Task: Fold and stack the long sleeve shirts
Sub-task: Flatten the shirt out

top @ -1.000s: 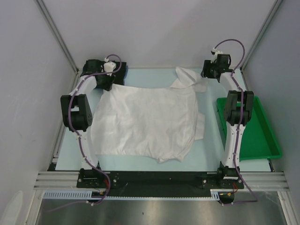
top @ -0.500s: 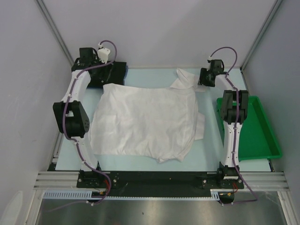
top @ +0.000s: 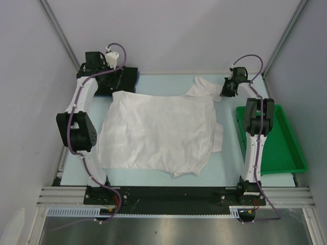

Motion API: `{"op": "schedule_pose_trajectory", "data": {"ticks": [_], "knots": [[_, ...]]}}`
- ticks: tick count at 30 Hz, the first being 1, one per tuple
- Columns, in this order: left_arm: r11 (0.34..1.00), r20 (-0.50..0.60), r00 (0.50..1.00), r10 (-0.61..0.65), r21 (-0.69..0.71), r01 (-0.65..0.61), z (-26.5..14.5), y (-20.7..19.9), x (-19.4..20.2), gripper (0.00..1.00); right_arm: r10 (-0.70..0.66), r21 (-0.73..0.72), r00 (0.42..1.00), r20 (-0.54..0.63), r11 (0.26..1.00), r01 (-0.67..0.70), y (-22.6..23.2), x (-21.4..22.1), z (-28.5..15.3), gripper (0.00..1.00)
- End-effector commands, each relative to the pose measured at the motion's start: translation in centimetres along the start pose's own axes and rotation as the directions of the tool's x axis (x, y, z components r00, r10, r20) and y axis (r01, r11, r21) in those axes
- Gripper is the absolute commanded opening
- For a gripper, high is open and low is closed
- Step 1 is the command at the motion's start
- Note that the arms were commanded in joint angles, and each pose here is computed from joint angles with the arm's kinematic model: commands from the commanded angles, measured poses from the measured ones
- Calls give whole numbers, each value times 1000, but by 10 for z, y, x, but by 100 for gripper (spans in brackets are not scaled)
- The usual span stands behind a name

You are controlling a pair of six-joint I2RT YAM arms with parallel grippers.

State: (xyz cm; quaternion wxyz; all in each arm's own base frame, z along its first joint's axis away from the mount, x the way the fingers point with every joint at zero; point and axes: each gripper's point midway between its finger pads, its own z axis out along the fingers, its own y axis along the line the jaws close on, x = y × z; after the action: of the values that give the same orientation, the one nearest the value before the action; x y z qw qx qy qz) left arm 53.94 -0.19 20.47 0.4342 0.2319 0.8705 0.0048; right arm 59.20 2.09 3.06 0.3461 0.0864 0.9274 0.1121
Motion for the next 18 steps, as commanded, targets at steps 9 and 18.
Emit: {"op": "schedule_pose_trajectory", "data": {"ticks": [9, 18], "knots": [[999, 84, 996, -39, 10, 38, -22, -6, -23, 85, 33, -195, 995, 97, 981, -14, 43, -43, -84, 46], [999, 88, 996, -31, -20, 33, -24, 0, -24, 86, 30, -131, 999, -22, 991, -33, 38, 7, -68, 45]]}}
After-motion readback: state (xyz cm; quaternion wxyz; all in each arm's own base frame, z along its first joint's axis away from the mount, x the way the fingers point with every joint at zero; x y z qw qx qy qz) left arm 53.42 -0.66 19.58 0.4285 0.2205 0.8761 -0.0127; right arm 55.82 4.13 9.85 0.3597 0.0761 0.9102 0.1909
